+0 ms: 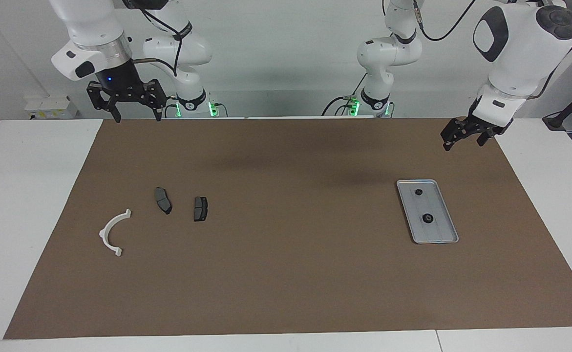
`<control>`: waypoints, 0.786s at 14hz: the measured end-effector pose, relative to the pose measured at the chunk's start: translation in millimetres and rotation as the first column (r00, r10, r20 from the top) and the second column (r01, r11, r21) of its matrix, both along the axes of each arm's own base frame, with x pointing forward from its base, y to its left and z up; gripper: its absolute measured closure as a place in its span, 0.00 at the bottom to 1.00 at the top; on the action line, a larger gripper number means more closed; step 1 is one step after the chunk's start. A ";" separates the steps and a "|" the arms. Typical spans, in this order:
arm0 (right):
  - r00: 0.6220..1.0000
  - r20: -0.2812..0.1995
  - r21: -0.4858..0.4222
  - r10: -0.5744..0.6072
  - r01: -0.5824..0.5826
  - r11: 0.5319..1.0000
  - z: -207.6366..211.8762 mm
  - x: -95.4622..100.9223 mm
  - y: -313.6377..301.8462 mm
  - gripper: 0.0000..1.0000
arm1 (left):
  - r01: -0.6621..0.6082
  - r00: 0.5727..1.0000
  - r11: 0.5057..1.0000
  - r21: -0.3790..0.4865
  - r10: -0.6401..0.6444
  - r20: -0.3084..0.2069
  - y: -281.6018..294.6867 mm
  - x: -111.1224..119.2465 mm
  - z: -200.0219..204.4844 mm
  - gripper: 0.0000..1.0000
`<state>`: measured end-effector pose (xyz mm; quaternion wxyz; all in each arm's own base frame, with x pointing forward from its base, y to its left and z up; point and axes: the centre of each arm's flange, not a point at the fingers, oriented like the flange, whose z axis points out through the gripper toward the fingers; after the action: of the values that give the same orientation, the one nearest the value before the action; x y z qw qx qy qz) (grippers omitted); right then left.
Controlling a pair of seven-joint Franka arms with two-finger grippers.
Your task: Pick bearing gear from pile to tray
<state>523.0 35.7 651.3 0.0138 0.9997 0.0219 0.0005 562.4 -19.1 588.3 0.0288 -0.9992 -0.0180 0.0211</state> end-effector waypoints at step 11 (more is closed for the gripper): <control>1.000 0.000 0.000 0.000 0.000 1.000 0.0 0.0 0.1 0.00 | 0.009 0.999 0.999 -0.043 -0.011 -0.047 -13.8 -18.7 31.7 0.00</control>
<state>523.0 35.7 651.3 0.0136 0.9997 0.0219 0.0005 543.7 -32.9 620.0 0.0077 -0.9989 -0.0116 0.0451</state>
